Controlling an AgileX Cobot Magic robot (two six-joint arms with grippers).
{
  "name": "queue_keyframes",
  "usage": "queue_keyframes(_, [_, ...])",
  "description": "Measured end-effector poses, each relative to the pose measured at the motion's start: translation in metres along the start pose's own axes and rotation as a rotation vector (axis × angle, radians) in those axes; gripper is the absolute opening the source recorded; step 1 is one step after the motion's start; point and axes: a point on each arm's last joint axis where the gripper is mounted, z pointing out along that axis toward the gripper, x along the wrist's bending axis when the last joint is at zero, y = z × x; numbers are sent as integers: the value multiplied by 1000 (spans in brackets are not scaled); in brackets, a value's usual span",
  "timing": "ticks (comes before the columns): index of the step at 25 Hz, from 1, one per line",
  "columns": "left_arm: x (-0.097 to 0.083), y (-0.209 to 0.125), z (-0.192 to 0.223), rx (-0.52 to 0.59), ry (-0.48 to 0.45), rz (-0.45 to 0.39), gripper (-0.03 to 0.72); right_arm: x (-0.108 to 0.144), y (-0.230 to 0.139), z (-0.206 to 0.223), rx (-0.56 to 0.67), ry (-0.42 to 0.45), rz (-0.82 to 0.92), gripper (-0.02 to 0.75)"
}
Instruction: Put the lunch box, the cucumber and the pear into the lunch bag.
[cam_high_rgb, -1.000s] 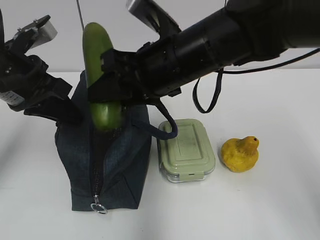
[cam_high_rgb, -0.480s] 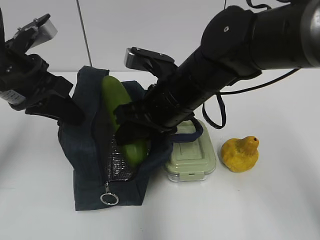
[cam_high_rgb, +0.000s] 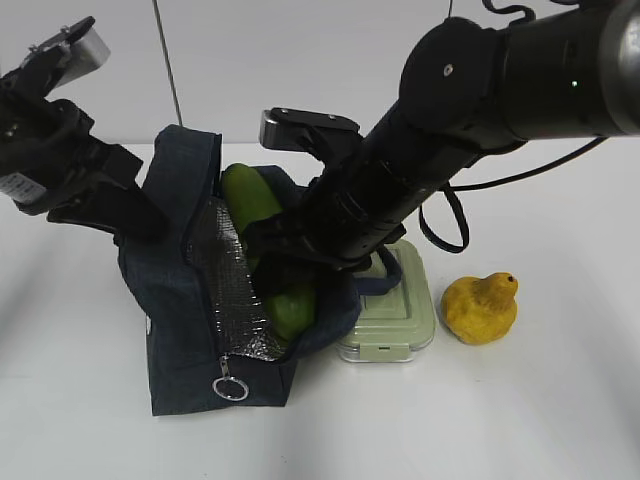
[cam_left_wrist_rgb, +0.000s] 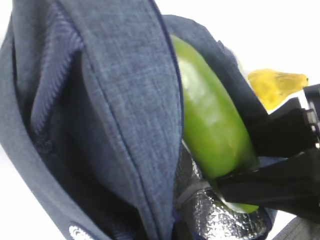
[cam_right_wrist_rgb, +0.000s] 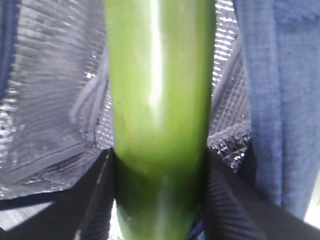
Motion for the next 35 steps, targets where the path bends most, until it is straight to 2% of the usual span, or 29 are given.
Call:
queue_keyframes(4, [-1,0,0,0,-1,2,14,7,-2,3,10,9,-36,355])
queue_keyframes(11, [-1,-1,0,5,-3,2,14,23,0,5,8,53,-107,506])
queue_keyframes(16, [-1,-1,-1,9,-4,4,14,31,12,-10,-45,57,-146,521])
queue_keyframes(18, [-1,-1,-1,9,-3,4,14,32,14,-22,-68,34,-181,521])
queue_keyframes(21, [-1,-1,-1,9,-3,5,14,29,15,-50,-90,-68,-228,521])
queue_keyframes(27, [-2,-1,-2,8,-3,7,14,-2,14,-110,-125,-290,-199,502])
queue_keyframes(31, [-1,-1,-2,8,-2,9,14,-45,1,-126,-26,-411,-91,497])
queue_keyframes(33, [-1,-1,-2,7,-2,9,14,-73,-14,-125,44,-451,-15,497])
queue_keyframes(35, [-1,-1,-2,8,-1,10,13,-89,-27,-119,88,-471,21,497])
